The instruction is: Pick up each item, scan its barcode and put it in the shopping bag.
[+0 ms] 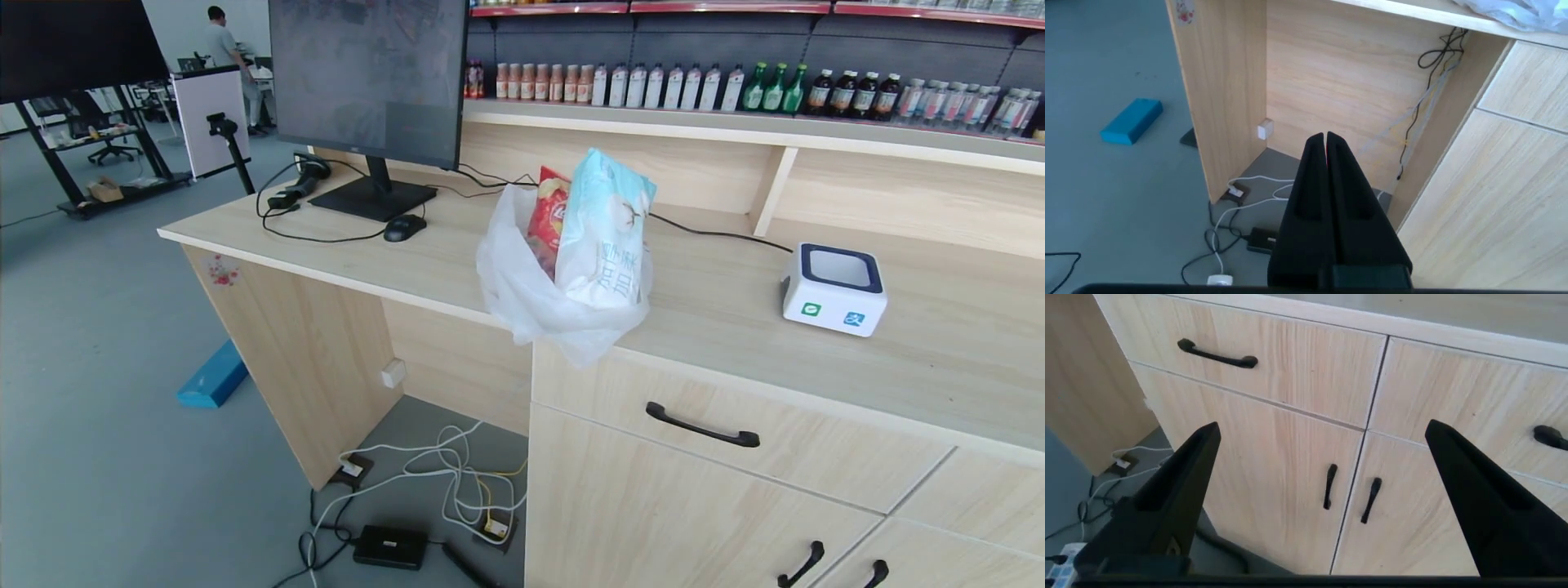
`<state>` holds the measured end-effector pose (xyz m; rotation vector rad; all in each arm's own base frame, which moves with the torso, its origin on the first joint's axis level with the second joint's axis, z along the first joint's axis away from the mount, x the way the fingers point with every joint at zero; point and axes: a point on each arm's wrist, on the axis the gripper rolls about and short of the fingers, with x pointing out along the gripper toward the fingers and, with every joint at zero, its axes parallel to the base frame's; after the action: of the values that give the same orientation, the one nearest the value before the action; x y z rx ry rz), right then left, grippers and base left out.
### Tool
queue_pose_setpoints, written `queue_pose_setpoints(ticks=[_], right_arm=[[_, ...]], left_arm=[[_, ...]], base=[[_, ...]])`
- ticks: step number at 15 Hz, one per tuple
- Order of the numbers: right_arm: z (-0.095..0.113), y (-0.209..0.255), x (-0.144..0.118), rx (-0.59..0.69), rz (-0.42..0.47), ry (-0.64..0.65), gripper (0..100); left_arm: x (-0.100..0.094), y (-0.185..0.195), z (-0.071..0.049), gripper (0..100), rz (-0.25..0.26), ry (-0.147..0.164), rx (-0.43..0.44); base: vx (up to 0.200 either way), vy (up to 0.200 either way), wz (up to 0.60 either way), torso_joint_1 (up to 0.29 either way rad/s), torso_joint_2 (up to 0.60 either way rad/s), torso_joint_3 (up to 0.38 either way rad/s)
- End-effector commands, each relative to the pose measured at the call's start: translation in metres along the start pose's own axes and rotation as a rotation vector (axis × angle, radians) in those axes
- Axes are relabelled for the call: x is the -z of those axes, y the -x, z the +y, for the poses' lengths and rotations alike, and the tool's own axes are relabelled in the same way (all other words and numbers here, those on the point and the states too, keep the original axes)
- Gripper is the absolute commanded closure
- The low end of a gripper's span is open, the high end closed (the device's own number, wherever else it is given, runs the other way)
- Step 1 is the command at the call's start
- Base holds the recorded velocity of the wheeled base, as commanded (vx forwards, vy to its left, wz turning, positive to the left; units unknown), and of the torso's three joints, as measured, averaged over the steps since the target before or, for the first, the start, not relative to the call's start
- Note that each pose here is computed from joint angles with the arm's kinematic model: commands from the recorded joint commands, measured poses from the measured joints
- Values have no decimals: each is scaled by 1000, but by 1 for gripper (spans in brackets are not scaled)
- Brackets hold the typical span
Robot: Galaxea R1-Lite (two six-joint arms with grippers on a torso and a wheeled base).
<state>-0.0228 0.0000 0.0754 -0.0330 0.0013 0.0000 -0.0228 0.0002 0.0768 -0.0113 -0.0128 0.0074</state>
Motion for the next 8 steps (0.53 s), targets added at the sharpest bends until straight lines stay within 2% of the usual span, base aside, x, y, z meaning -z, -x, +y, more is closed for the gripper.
queue_pose_setpoints(ticks=[1,3,7,8], right_arm=[[0,0,0,0,0,2,0],[0,0,0,0,0,-5,0],[0,0,0,0,0,-18,0],[0,0,0,0,0,-22,0]], left_arm=[[0,0,0,100,0,1,0],[0,0,0,100,-1,-4,1],[0,0,0,100,-1,-4,1],[0,0,0,100,-1,-2,0]], base=[[-200,0,0,2,2,-2],[-200,0,-600,5,0,0],[0,0,-600,-4,-2,1],[0,-200,-600,7,2,2]])
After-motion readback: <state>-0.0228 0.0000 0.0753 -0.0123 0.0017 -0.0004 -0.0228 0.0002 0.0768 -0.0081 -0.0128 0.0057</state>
